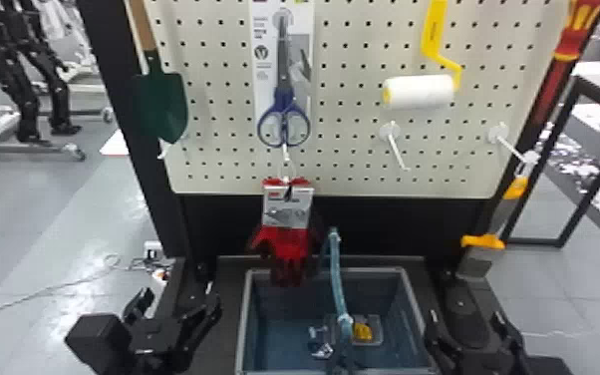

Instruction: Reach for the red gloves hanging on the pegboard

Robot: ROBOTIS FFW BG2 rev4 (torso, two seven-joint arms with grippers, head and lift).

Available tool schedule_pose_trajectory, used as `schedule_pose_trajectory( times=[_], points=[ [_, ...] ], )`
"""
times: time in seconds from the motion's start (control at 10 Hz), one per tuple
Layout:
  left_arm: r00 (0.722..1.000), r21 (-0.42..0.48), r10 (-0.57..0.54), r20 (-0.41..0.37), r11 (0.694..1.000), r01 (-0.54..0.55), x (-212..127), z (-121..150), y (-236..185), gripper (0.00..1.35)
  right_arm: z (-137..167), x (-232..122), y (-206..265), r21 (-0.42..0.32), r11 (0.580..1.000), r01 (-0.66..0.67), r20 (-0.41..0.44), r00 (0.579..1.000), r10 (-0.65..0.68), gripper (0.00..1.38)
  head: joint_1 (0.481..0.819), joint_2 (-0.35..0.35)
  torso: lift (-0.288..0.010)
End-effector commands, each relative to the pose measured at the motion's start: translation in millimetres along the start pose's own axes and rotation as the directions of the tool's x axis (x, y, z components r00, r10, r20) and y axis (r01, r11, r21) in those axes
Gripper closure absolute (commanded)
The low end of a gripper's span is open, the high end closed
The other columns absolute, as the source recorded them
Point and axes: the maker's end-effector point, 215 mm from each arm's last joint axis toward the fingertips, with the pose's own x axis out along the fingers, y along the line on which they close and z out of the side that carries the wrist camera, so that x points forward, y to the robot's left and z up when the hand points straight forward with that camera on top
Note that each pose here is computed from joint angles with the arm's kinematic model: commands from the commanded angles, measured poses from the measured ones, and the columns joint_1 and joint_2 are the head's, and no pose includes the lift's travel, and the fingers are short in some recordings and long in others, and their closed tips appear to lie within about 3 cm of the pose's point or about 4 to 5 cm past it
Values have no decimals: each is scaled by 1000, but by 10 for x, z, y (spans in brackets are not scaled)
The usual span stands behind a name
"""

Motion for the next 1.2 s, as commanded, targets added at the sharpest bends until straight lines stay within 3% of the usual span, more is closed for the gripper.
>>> schedule_pose_trajectory(
  times=[0.0,0.5,0.7,1.1],
  points=[
    [1000,-5,0,0,1000,0,0,0,-8,130,0,0,2,1,1000,0,0,1000,0,285,549,0,-100],
    [1000,-32,-17,-5,999,17,15,-3,-12,130,0,0,2,1,1000,0,0,1000,0,285,549,0,-100],
    [998,-45,-58,15,997,58,120,139,60,130,0,0,2,1,1000,0,0,1000,0,285,549,0,-100],
    [997,-86,-65,-34,994,62,245,86,159,130,9,-3,2,1,1000,0,2,1000,0,285,549,0,-100]
  ],
)
